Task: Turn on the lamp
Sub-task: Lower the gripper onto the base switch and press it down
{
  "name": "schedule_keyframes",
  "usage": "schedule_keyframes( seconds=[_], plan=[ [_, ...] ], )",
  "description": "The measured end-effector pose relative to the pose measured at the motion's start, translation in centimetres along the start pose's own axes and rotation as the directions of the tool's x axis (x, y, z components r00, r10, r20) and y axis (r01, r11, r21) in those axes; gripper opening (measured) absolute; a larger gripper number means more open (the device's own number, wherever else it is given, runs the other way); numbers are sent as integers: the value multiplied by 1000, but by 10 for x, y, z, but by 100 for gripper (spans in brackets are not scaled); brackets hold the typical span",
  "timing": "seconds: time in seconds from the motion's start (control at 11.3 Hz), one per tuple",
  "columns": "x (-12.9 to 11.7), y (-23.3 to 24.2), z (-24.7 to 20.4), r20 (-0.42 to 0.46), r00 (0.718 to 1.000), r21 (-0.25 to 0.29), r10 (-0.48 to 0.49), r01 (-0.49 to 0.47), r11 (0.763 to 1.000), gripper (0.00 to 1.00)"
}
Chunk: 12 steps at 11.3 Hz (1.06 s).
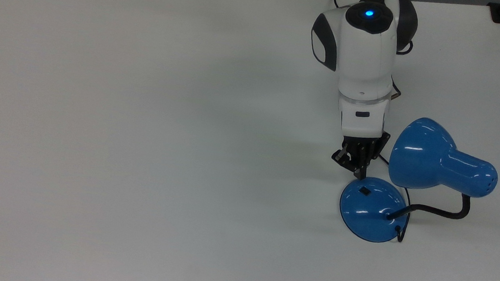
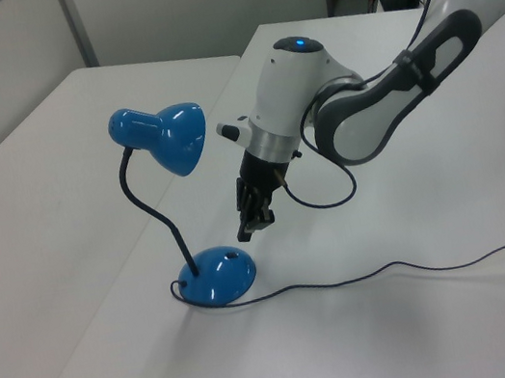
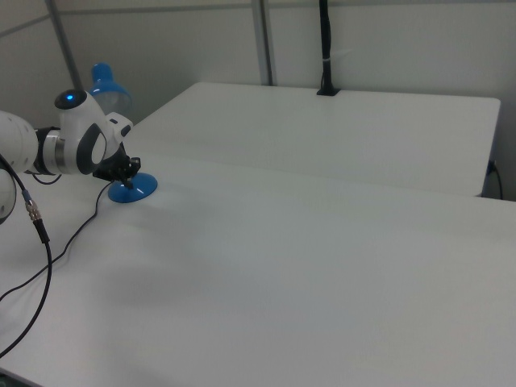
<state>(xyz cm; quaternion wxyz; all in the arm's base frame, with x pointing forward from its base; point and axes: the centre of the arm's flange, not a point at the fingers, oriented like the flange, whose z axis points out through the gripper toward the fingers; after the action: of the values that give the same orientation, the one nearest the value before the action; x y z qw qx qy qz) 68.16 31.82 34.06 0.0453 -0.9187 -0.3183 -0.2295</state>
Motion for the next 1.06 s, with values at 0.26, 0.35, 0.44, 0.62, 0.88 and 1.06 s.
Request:
schedule_keyframes(
  seconds=[0.26,0.35,0.44,0.62,0.88,1.06],
  plan=[
    [4,-4,7,-55,999,-12,-2,2,1000,1],
    [6,-9,11,-68,998,-12,-2,1,1000,1],
    [8,-11,14,-74,997,-11,-2,1,1000,1],
    [13,-10,20,-85,996,-14,-1,0,1000,1],
    [16,-7,30,-90,996,-19,0,-2,1000,1],
    [18,-6,32,-95,996,-21,0,-2,1000,1]
  ],
)
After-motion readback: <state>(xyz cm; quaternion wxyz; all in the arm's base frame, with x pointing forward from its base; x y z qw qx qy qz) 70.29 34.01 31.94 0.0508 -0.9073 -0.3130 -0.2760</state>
